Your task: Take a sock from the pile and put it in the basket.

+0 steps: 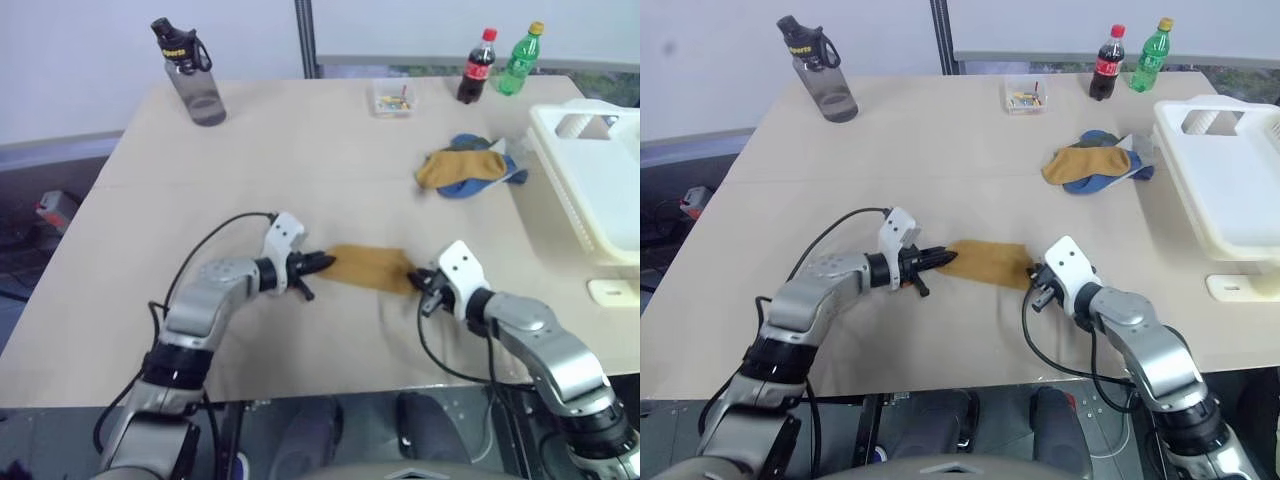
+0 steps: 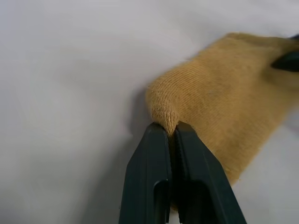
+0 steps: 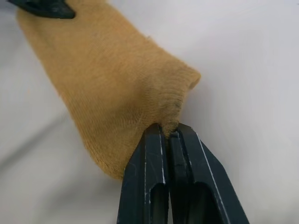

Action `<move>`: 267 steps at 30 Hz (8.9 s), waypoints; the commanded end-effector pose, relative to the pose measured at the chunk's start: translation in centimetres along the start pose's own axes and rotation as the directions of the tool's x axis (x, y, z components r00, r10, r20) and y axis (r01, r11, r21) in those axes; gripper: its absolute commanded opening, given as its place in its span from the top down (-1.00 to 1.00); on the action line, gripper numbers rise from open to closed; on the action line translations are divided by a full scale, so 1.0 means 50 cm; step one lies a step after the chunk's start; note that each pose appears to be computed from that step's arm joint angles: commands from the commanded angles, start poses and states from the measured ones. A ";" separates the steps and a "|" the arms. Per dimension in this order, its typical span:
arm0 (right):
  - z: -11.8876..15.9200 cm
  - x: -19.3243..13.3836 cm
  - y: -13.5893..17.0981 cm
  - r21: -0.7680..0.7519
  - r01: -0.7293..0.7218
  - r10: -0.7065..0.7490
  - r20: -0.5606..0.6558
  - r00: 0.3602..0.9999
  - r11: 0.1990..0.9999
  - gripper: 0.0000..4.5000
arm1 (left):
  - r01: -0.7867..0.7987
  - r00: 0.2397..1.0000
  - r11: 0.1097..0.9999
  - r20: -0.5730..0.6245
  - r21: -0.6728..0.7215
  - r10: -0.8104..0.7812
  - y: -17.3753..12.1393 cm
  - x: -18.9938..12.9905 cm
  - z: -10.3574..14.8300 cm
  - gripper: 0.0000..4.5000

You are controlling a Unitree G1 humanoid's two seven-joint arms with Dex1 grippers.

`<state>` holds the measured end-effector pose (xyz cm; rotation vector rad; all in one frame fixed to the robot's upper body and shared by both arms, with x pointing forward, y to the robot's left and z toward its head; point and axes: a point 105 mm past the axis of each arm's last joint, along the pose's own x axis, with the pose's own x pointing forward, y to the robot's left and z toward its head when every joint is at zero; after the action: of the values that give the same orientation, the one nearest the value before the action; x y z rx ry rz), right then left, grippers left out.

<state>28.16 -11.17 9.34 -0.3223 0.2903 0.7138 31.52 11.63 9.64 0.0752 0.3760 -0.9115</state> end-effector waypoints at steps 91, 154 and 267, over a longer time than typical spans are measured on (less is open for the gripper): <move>0.156 -0.048 -0.211 -0.058 0.632 -0.604 0.243 0.760 0.772 -0.97 | -0.144 0.936 0.989 0.322 -0.016 0.141 0.003 0.313 0.299 -0.92; 0.163 0.264 -0.248 -0.112 0.388 -0.369 0.159 0.916 0.915 0.97 | -0.227 0.927 0.963 0.336 0.145 0.168 0.037 -0.168 0.068 -1.00; 0.173 0.146 -0.397 0.827 0.128 -0.595 0.276 0.755 0.547 0.97 | -0.236 0.913 0.964 0.369 0.126 0.175 0.052 -0.132 0.083 -1.00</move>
<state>47.74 -17.29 15.54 0.6465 0.0455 0.1497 31.37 17.19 14.49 0.0689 -0.0081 -0.7305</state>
